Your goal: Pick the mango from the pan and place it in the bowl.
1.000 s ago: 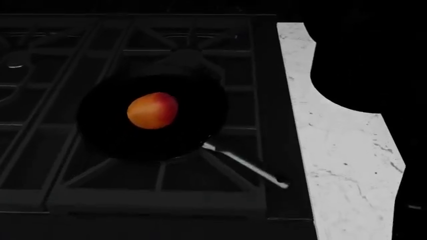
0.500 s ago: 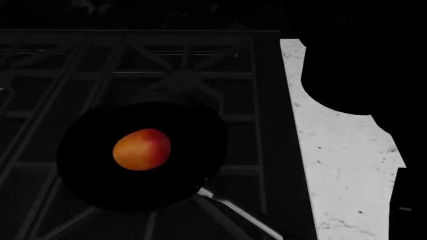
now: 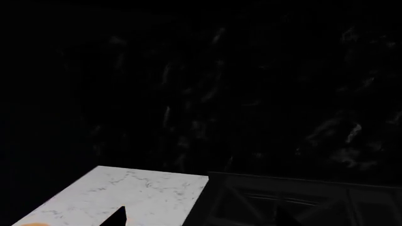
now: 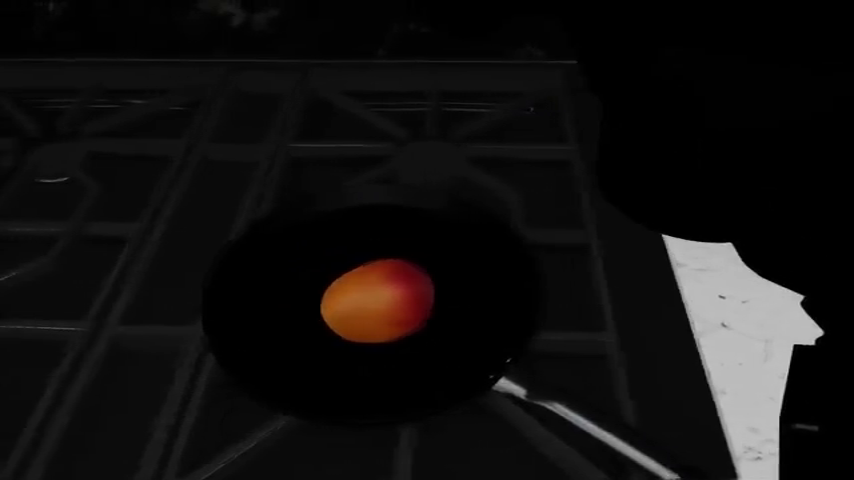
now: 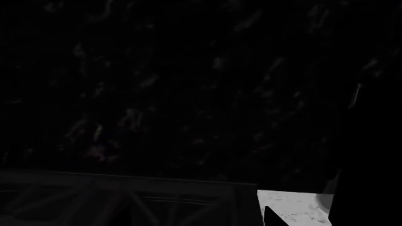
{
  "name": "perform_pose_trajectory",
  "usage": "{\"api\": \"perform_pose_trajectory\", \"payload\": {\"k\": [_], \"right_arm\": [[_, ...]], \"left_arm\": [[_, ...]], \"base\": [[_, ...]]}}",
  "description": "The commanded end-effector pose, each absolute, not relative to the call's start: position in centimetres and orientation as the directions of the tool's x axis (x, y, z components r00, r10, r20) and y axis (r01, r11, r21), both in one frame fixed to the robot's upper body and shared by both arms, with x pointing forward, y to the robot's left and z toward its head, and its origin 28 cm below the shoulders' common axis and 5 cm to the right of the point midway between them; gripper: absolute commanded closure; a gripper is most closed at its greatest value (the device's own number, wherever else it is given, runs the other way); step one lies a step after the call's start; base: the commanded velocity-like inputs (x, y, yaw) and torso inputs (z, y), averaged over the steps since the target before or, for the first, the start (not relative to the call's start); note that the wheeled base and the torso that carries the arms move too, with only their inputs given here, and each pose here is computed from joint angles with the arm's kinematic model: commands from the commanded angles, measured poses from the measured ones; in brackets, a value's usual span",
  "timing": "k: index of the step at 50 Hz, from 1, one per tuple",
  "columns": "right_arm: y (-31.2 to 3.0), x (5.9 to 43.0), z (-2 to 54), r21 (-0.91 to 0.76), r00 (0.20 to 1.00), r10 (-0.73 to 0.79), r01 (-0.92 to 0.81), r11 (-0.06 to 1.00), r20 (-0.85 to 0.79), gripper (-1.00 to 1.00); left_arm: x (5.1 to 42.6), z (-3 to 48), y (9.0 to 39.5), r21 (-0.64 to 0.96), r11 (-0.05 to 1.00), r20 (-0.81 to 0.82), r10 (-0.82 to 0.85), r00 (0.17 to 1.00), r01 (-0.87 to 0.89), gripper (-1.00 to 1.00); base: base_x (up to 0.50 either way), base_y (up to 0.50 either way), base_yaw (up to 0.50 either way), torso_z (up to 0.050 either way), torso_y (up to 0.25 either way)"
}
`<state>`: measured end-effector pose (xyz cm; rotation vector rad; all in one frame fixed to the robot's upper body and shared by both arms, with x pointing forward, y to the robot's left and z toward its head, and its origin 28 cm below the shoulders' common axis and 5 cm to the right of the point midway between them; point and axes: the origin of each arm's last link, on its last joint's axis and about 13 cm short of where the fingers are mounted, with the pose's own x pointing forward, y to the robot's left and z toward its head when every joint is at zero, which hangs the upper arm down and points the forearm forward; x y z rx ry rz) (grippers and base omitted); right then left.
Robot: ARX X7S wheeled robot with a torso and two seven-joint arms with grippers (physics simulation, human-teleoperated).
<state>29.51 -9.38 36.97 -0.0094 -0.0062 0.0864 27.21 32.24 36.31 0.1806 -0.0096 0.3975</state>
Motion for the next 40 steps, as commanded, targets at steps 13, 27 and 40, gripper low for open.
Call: {"api": "perform_pose_trajectory", "payload": {"k": [13, 27, 40], "right_arm": [[-9.7, 29.9, 36.5, 0.022, 0.996, 0.09, -0.09, 0.996, -0.015, -1.0], [-9.7, 29.8, 36.5, 0.011, 0.996, 0.082, -0.082, 0.997, -0.028, -1.0], [-9.8, 30.1, 36.0, 0.027, 0.995, 0.058, -0.056, 0.998, -0.086, -1.0]], "left_arm": [[27.4, 36.2, 31.9, 0.159, 0.914, 0.033, 0.373, 0.927, -0.373, -1.0], [27.3, 34.5, 32.2, 0.15, 0.915, 0.031, 0.375, 0.926, -0.375, -1.0], [27.5, 35.6, 32.1, 0.15, 0.915, 0.027, 0.375, 0.927, -0.374, -1.0]], "base": [[0.0, 0.21, 0.0, 0.0, 0.0], [0.0, 0.09, 0.0, 0.0, 0.0], [0.0, 0.01, 0.0, 0.0, 0.0]]}}
